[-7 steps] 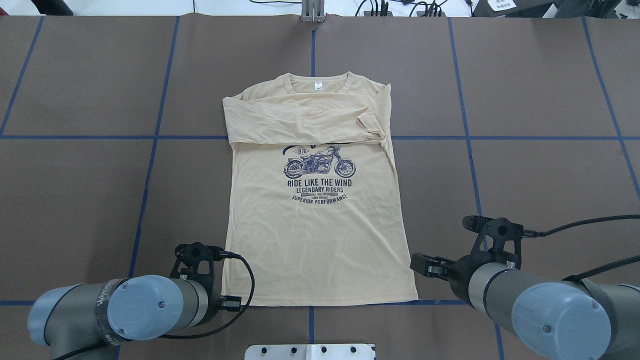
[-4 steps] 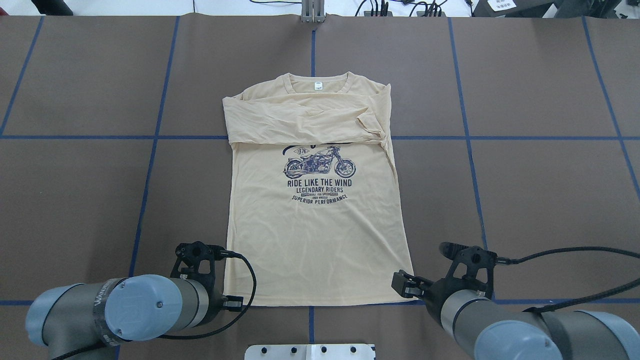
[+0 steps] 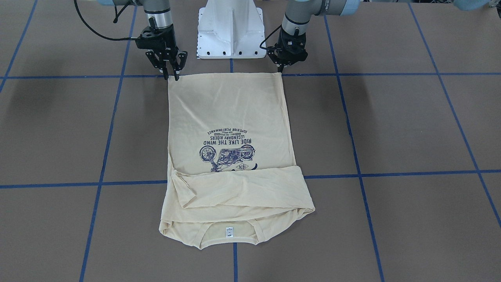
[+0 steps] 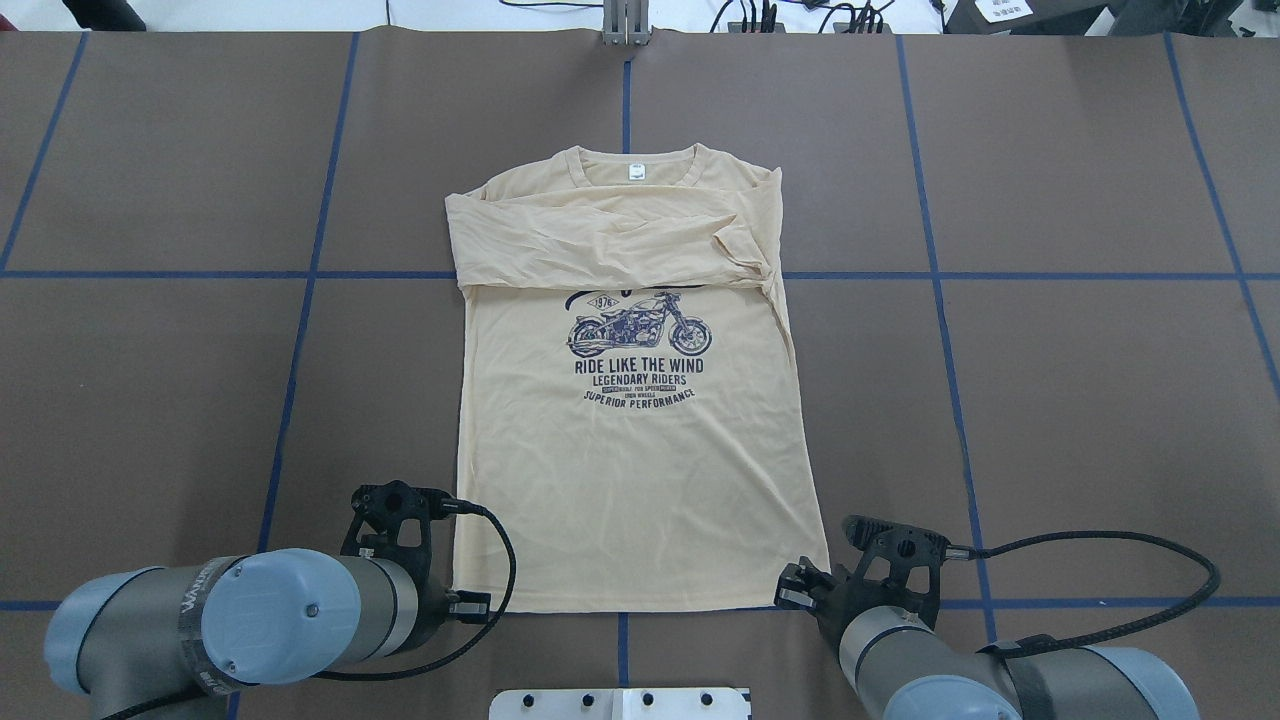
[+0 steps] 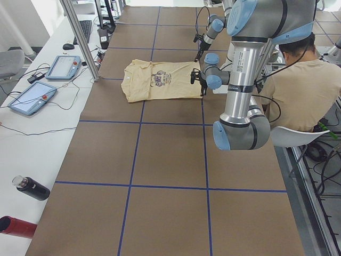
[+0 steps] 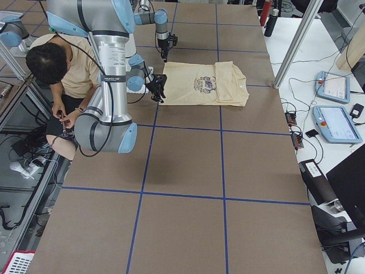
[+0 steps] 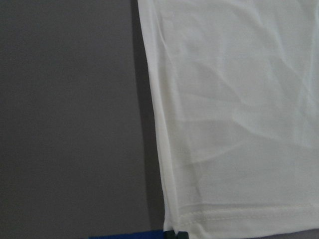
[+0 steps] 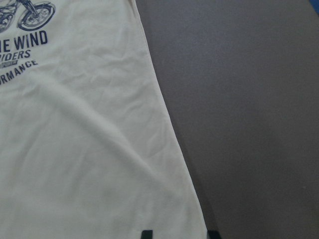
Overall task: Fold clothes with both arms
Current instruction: 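Adjust the right gripper lower onto the hem corner and grasp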
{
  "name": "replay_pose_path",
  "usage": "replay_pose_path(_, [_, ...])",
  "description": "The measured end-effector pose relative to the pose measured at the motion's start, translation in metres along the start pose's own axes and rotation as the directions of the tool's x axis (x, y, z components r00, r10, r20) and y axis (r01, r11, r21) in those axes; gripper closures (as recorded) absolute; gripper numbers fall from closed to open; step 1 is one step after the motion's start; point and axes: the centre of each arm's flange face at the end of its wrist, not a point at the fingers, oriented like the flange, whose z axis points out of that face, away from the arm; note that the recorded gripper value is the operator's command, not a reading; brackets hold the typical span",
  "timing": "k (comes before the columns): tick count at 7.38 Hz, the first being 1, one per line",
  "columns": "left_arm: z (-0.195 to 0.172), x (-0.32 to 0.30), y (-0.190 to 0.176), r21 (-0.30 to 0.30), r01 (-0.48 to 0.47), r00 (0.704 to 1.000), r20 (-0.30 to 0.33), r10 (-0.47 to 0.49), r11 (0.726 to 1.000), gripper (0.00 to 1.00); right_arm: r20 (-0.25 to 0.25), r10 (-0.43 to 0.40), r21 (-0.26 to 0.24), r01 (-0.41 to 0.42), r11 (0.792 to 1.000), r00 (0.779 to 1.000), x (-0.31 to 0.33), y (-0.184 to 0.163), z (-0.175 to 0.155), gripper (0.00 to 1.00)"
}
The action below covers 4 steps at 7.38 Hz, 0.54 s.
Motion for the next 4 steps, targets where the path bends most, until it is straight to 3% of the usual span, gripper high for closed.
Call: replay_pose_path(4, [-0.0003,-0.0002,0.0001,0.000,0.000,1.000,0.000,0.000,1.000,1.00,-0.013,-0.013,0.006,0.013,1.000,1.000,0.0041,0.0059,0.0053,0.55])
